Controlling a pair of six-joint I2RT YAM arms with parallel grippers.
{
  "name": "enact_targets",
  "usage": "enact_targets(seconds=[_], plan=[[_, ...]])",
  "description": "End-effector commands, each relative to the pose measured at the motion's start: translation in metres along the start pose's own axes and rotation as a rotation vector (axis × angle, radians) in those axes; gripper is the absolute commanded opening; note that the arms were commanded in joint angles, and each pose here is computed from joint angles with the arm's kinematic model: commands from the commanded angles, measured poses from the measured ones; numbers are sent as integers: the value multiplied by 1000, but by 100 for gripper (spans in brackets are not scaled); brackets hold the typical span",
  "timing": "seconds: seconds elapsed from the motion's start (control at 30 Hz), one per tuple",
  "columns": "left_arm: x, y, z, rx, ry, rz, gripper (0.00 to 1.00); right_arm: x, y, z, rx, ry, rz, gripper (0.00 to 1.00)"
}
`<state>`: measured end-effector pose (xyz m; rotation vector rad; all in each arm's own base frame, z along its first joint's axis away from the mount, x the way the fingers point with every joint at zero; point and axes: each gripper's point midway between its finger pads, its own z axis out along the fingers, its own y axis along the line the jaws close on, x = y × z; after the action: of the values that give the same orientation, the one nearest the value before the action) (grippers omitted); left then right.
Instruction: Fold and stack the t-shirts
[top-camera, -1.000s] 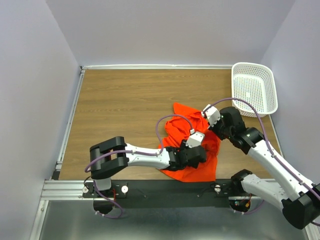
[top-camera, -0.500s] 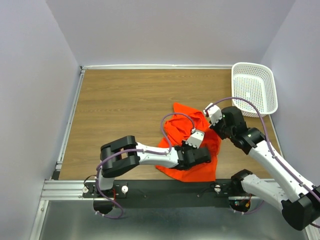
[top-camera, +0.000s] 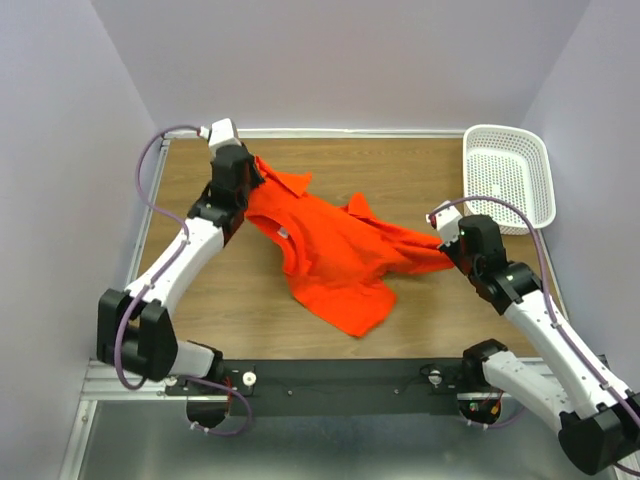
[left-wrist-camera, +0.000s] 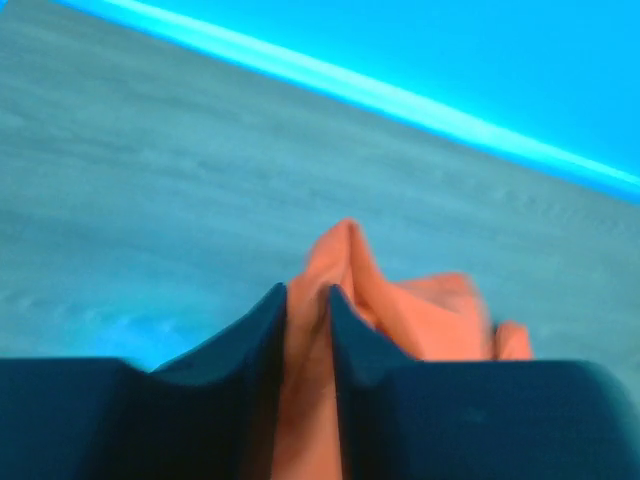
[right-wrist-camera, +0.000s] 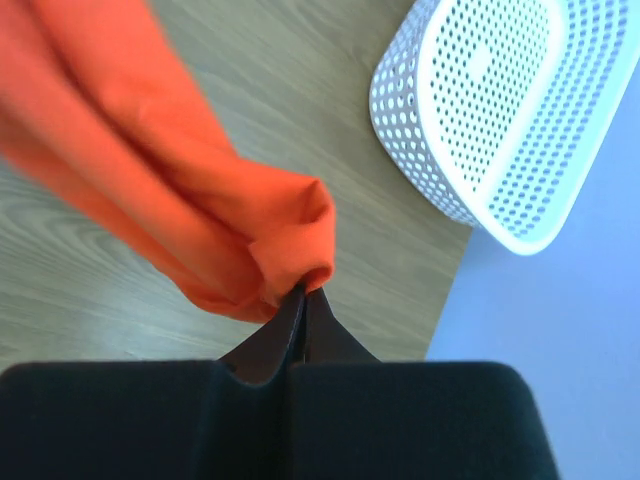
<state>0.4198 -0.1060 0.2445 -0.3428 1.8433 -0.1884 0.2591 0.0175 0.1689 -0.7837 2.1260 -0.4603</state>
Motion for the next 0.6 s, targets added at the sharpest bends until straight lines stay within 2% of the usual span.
enact_targets(seconds=[0.0, 0.03, 0.07, 0.1, 0.17, 0.2, 0.23, 0.33, 0.37, 0.4, 0.43, 0.47, 0.53, 0.57], plan=[[-6, -28, 36, 171, 71, 73, 47, 25, -7, 4, 72, 86, -36, 5], [-11, -28, 40, 160, 79, 80, 62, 29, -7, 4, 76, 96, -42, 12], [-25, -30, 41, 151, 72, 100, 64, 29, -6, 3, 67, 89, -41, 23], [-28, -31, 43, 145, 74, 109, 66, 30, -4, 1, 53, 89, -42, 46], [-42, -32, 36, 144, 57, 124, 67, 25, 1, -4, 10, 64, -32, 70], [-55, -34, 25, 153, 27, 120, 67, 23, 2, -6, -2, 56, -28, 90], [-60, -33, 18, 155, 13, 118, 68, 20, 3, -7, -16, 45, -23, 98], [-56, -32, -14, 216, 4, 95, 68, 2, 12, -11, -94, -15, -4, 100], [-48, -37, -24, 272, 21, 81, 68, -9, 25, -11, -177, -60, 1, 100], [-11, -27, -29, 284, 93, 74, 68, -17, 35, -12, -239, -94, 3, 100], [-8, -31, -50, 346, 89, 23, 68, -27, 46, -11, -311, -119, -7, 100], [38, -28, -60, 412, 176, 0, 68, -42, 72, -17, -472, -197, -19, 100], [64, -31, -89, 488, 226, -103, 68, -63, 91, -9, -599, -246, -48, 100], [100, -33, -102, 534, 284, -124, 68, -76, 101, -6, -672, -277, -45, 100]])
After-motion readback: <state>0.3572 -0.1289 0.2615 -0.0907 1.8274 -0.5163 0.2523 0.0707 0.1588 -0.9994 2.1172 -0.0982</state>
